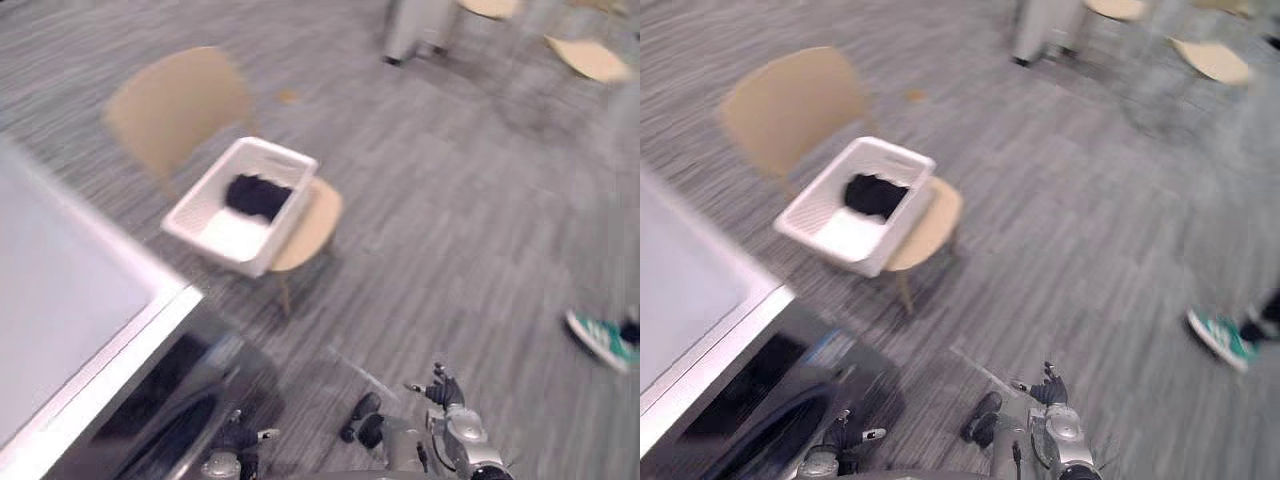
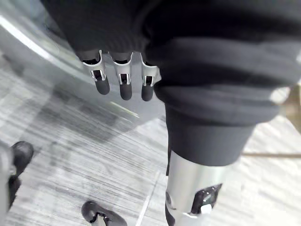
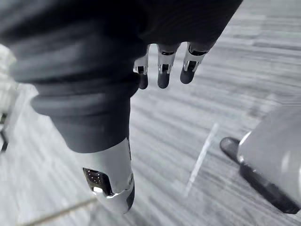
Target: Pick up the laundry basket with both hands and put the clothes into the washing machine.
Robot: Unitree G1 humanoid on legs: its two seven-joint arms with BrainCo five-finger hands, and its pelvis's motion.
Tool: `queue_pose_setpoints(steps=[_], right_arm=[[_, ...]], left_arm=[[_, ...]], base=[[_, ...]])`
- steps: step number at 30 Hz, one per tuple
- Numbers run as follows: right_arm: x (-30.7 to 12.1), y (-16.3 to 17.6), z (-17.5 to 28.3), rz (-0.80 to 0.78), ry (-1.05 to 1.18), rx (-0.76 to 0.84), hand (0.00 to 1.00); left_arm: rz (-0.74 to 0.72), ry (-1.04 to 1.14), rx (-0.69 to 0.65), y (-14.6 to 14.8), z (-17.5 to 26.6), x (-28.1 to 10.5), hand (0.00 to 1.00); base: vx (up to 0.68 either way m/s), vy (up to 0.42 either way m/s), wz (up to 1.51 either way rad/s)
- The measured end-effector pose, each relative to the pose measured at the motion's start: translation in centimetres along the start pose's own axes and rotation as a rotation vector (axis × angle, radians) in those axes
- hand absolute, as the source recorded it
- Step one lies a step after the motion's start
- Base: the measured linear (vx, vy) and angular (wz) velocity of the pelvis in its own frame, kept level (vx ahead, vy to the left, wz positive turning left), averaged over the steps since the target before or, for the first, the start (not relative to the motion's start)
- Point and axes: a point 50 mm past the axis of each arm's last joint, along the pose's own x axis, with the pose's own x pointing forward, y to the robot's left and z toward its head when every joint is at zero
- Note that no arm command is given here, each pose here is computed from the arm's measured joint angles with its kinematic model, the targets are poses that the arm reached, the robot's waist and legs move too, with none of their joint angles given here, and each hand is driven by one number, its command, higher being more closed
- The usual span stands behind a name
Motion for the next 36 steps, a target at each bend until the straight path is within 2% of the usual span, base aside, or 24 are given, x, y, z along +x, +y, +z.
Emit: queue_pose_setpoints(steps=[4, 7, 9, 20, 24, 29, 33, 36], right_arm=[[-0.4, -0.1, -1.1, 0.011, 0.032, -0.026, 0.00], [-0.4, -0.1, -1.9, 0.015, 0.072, -0.043, 0.00], [-0.6, 0.1, -2.7, 0.020, 0.106, -0.049, 0.00], [0.3, 0.8, -0.5, 0.031, 0.045, -0.035, 0.00], [-0.4, 0.9, -1.9, 0.036, 0.082, -0.036, 0.00], [-0.5, 0.5, -1.8, 0.022, 0.064, -0.019, 0.00], [-1.3, -0.2, -2.9, -0.018, 0.079, 0.063, 0.00], [-1.0, -0.9, -1.1, -0.047, -0.004, 0.094, 0.00]], left_arm=[[-0.003, -0.011, -0.007, -0.1, 0.4, 0.1, 0.00], [-0.044, -0.015, -0.054, -1.8, 0.5, -0.1, 0.00], [-0.015, -0.076, -0.093, -0.9, 1.3, -0.2, 0.00], [-0.006, -0.097, -0.152, -1.1, 1.7, -0.2, 0.00], [-0.032, -0.054, -0.089, -1.4, 0.9, -0.2, 0.00], [-0.045, -0.073, -0.090, -2.1, 1.8, -0.1, 0.00], [-0.068, -0.090, -0.149, -4.0, 2.8, -0.2, 0.00], [-0.086, -0.096, -0.195, -4.9, 2.8, -0.6, 0.00]], base=[[0.29, -0.113, -1.53], [0.23, -0.029, -1.21], [0.26, 0.067, -1.01], [0.44, 0.194, -0.26], [0.48, 0.112, 1.23], [0.50, -0.109, 1.81], [0.41, -0.299, 2.28], [0.35, -0.350, 1.90]])
